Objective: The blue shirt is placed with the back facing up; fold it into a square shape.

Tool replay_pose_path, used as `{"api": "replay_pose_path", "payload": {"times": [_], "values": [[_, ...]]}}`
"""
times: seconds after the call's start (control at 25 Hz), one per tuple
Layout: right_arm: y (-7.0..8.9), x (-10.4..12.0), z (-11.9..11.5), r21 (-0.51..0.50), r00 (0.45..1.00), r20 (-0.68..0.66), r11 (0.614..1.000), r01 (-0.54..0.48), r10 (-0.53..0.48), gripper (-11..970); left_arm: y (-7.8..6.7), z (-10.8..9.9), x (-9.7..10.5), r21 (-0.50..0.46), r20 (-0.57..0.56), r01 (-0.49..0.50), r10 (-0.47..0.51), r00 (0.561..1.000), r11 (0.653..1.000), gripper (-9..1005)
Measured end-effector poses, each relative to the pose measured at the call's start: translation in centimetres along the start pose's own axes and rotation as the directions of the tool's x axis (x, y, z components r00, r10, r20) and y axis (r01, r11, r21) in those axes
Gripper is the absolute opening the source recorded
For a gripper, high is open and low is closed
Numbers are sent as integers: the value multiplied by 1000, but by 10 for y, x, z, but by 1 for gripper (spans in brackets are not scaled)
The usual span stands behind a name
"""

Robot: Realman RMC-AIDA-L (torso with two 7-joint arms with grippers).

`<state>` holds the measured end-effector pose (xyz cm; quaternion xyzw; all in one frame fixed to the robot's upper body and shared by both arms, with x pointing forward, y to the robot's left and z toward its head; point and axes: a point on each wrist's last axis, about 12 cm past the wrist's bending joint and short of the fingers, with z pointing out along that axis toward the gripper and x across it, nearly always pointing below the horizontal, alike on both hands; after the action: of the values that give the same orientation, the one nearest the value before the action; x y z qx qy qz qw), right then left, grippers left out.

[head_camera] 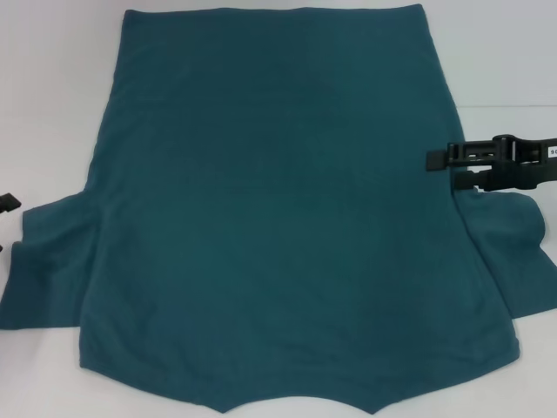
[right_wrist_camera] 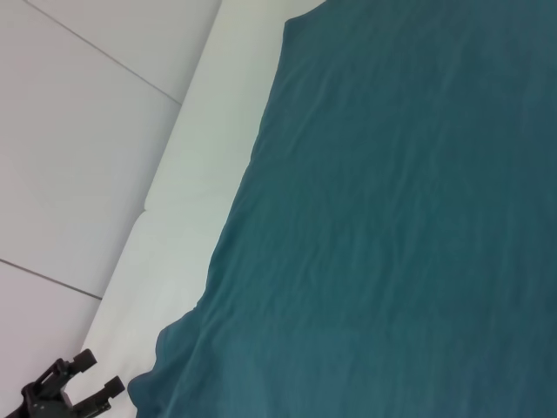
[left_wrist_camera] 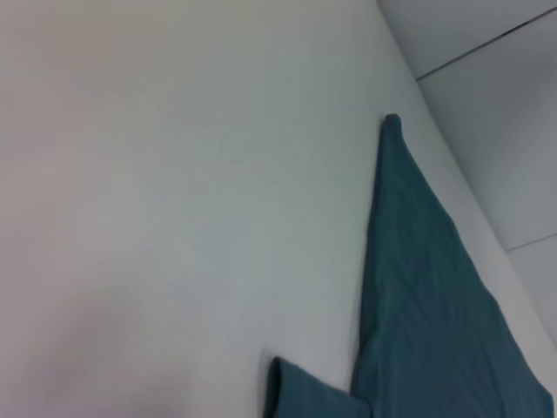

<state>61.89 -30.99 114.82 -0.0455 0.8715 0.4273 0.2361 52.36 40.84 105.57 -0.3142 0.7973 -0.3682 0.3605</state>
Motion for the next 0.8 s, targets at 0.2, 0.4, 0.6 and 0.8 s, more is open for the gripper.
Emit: {"api": "replay_pose_path", "payload": {"times": [0.2,0.4,0.6,0.8], "values": [[-2,1,-1,3,1000,10,1000,-8,8,945,1,4,3,-2,-8,-23,23,1000,1000,935],[-3,1,-2,4,1000,12,1000,-10,10,945,4,7,7,-16,-11,-25,25,1000,1000,935],[-3,2,-2,6,1000,13,1000,-11,11,945,6,9,11,-22,-22,-30,29,999,999,935],[-4,1,-2,7,1000,15,1000,-12,12,945,2,14,15,-13,-49,-49,49,998,999,935]]}}
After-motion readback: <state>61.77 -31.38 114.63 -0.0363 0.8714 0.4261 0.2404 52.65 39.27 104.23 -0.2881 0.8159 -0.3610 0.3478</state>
